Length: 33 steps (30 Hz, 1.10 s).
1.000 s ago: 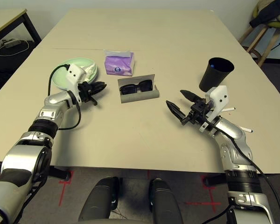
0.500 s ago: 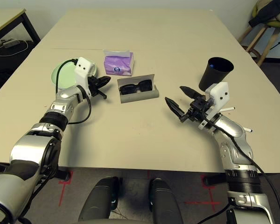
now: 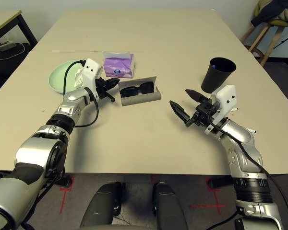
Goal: Organize and tidy the items on the table.
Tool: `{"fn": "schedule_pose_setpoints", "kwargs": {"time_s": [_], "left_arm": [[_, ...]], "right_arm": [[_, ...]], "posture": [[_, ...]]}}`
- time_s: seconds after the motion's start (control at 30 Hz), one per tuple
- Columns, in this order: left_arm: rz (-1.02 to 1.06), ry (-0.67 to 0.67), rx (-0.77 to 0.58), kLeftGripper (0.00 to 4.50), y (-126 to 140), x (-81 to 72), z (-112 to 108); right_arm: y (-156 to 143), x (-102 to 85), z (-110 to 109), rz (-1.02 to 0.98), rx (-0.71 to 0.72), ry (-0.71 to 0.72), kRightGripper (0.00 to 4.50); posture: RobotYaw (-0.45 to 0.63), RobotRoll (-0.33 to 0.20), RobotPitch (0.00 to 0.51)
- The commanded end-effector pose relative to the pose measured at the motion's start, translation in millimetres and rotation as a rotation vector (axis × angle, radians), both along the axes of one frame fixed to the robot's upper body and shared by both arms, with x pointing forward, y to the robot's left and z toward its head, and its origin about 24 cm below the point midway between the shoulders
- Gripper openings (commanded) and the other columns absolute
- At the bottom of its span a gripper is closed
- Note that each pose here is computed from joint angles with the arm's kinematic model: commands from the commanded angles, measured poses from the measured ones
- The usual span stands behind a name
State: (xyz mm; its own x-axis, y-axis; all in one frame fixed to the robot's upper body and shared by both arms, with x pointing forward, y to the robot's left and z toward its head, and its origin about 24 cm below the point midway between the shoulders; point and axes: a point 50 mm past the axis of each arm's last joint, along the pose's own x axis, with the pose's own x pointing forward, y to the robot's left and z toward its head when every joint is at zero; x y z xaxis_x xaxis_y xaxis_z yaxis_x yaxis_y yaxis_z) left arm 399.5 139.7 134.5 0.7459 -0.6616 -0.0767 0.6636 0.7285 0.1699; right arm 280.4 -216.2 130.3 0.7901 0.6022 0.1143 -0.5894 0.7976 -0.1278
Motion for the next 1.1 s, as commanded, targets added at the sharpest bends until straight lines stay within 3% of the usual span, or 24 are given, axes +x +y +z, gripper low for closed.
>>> {"fn": "schedule_pose_setpoints", "kwargs": {"time_s": [0.03,0.43,0.9,1.1], "left_arm": [[-0.082,0.034,-0.006,0.02,-8,-2.8,-3],[-0.224,0.193,0.042,0.02,0,-20.7,-33],[-0.276,0.233,0.075,0.02,2,-27.4,-38],[-0.268,0.193,0.045,0.02,2,-24.9,-30]], "right_arm": [[-2,-1.6,3,-0.005,-0.002,0.0,4.5],[-2,-0.1,7,-0.001,-0.006,-0.011,4.5],[-1,2.1,10,0.004,-0.007,-0.017,4.5],[-2,1.5,6,-0.001,-0.006,-0.01,4.5]], "posture": [[0.03,0.0,0.132],[0.03,0.0,0.131],[0.03,0.0,0.131],[0.04,0.0,0.128]]}}
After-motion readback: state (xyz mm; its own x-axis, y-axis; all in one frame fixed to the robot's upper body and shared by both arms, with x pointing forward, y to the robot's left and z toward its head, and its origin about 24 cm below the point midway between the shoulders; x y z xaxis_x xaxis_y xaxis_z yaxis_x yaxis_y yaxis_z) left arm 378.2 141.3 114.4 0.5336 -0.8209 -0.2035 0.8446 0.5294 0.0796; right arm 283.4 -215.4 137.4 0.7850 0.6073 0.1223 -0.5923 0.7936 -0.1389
